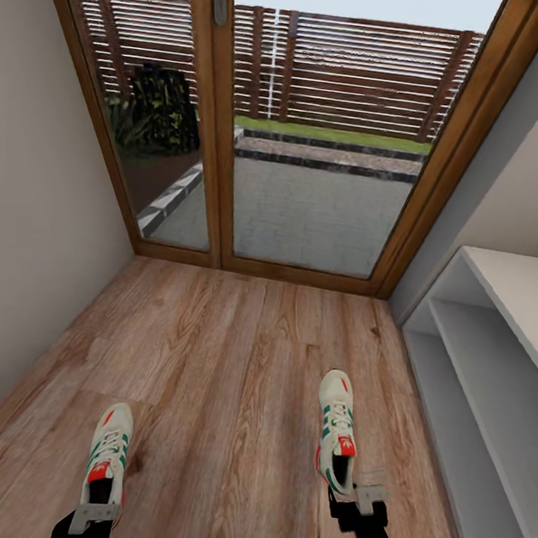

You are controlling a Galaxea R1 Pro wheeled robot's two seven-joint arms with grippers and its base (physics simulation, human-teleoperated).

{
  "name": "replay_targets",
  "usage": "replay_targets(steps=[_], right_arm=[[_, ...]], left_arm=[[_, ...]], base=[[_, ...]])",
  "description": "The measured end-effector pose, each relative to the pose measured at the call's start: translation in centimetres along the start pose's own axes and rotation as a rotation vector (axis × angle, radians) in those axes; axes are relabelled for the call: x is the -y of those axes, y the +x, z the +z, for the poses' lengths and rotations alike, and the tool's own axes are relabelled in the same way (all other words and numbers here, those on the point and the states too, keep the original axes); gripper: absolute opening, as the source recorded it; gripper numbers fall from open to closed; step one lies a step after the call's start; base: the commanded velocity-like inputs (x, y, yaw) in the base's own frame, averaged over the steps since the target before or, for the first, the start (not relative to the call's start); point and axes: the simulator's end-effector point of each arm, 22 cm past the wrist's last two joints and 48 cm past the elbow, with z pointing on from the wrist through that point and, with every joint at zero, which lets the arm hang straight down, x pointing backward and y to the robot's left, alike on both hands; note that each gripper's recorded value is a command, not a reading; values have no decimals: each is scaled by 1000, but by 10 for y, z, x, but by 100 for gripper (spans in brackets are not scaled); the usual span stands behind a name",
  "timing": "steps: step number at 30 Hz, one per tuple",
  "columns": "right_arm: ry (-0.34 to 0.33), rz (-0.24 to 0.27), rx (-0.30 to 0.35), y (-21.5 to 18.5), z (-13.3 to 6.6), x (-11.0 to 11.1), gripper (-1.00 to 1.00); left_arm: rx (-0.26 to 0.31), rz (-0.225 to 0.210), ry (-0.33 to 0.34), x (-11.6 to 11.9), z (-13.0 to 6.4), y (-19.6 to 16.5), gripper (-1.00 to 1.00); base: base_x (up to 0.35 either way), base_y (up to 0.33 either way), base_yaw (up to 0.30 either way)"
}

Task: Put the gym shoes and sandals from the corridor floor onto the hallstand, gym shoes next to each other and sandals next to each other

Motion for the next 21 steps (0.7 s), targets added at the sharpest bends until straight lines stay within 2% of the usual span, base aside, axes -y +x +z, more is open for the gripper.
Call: replay_targets(steps=[5,9,21], right_arm=[[11,29,-10,21,-22,-5,-100],[-5,49,-64,45,-39,-14,-100],[-13,54,-62,43,-42,-20,-100]], left_arm=[[-6,0,-2,-3,-13,-1,-100],[-6,2,0,-2,-19,-5,-100],[8,-2,2,1,-21,-12,-100]], base=[[0,0,-77],[0,0,-70],[0,0,-8]])
